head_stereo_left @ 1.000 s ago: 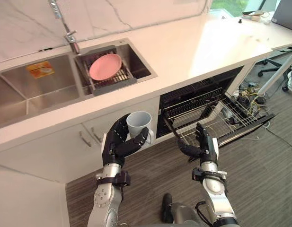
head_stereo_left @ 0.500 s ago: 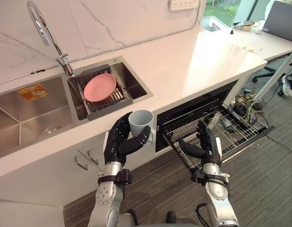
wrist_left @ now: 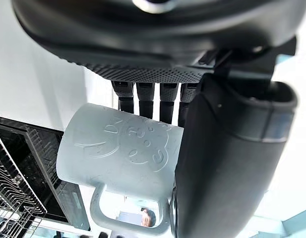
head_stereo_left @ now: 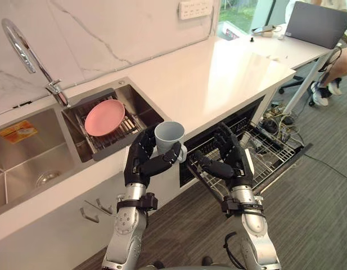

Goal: Walk over to the sink, pick up the cup, carry it to the dishwasher, place the cup inside the dishwasher, then close the dishwasher door

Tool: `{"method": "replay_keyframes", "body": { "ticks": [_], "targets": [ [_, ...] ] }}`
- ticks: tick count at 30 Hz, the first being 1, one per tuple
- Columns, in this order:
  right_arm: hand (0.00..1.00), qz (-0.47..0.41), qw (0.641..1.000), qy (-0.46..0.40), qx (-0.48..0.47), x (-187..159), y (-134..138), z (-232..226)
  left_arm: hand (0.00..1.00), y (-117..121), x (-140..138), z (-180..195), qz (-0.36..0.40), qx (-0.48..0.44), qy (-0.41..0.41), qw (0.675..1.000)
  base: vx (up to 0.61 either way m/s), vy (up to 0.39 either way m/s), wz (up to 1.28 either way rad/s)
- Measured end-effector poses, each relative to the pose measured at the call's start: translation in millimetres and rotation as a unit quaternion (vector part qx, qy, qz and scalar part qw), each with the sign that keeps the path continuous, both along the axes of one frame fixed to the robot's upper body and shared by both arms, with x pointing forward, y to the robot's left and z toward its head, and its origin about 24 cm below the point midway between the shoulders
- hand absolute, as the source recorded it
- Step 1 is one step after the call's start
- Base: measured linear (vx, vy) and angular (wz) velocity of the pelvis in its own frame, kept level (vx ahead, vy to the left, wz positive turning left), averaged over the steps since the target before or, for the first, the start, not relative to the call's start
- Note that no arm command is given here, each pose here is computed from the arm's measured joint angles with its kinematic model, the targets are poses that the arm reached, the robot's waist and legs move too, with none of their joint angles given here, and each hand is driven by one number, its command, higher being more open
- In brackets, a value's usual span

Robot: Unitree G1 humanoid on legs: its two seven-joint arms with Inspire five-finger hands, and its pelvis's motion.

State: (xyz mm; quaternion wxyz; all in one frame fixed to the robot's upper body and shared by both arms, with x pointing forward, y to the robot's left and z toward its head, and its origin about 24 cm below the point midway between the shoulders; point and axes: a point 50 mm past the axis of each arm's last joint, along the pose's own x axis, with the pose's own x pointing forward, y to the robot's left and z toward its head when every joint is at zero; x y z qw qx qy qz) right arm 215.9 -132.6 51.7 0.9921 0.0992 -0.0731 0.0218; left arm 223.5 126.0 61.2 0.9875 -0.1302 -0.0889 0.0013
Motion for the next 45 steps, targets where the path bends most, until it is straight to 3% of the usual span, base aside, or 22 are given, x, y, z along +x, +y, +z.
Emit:
{"method": "replay_keyframes", "body": {
  "ticks": [19,31,32,45],
  "targets": [
    [0.9,0.082,0.996,0.002,-0.022,-6,19,-3,0.3,-3,9,-7,0.003,0.01,0.016,1.0,-0.02,0.018,-0.02],
    [0.9,0.07,0.996,-0.01,-0.048,5,25,1,0.3,-41,7,11,-0.09,-0.02,-0.021,0.996,-0.03,0.0,0.09],
    [0.3,0.066,0.997,-0.009,-0.049,8,25,1,0.3,-43,6,12,-0.098,-0.031,-0.024,0.994,-0.05,-0.011,0.07],
    [0.3,0.026,0.998,-0.009,-0.063,21,21,2,0.3,-52,3,17,-0.125,-0.086,-0.02,0.988,-0.02,-0.006,0.09]
  ]
}}
